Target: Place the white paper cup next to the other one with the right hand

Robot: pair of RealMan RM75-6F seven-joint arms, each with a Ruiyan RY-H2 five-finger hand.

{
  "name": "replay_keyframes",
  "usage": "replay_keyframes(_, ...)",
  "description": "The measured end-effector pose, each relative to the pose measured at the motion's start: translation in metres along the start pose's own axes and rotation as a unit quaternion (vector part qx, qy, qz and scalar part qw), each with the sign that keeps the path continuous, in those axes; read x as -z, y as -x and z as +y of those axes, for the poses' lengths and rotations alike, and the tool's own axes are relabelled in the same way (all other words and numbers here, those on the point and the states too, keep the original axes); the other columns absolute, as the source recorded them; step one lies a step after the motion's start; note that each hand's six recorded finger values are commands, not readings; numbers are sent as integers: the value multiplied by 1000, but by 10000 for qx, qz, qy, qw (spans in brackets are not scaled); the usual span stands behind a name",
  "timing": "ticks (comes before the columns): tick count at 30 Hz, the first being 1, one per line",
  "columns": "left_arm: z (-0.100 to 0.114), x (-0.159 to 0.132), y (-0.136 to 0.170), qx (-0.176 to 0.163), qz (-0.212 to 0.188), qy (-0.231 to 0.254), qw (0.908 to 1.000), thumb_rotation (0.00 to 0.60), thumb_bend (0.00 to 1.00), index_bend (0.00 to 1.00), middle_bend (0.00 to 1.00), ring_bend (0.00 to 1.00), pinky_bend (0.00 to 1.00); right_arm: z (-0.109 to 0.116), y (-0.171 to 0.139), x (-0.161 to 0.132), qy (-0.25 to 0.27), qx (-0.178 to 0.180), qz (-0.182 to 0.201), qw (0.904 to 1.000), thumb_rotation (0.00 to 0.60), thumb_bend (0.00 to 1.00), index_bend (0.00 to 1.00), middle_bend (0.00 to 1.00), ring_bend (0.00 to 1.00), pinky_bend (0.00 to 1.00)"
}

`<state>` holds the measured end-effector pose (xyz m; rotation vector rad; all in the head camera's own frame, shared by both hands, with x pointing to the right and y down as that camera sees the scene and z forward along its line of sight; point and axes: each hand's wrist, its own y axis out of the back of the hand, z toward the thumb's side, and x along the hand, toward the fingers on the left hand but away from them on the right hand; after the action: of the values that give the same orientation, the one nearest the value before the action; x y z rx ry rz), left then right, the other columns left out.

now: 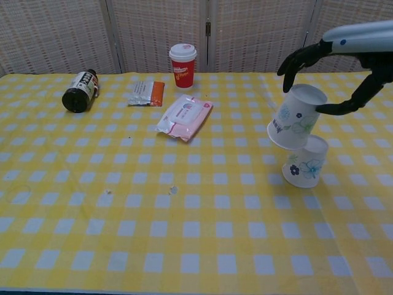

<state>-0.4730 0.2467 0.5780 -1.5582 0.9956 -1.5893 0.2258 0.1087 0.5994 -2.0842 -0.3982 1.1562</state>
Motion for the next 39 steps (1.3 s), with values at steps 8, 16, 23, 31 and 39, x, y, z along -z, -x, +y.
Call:
replay_keyframes(8,-4,6,4,49,86,39,9999,600,223,0,0,0,0,-29,39,-9,-47,-373,78,9993,600,419,378,167,141,102)
replay_keyframes(16,-8,10,6,76,132,70,9999,600,223,0,0,0,0,-43,56,-12,-135,-580,41,9982,600,418,378,167,141,102)
replay_keyframes(23,-10,12,6,93,123,85,9998,600,224,0,0,0,0,-52,62,-12,-178,-675,-23,9976,600,419,378,164,142,103)
replay_keyframes(31,-11,13,6,102,127,101,9998,600,224,0,0,0,0,-55,63,-11,-214,-707,-66,9972,600,419,378,162,142,102)
replay_keyframes(39,-12,14,6,111,140,111,9998,600,223,0,0,0,0,-57,64,-11,-254,-706,-94,9971,600,419,319,154,143,103)
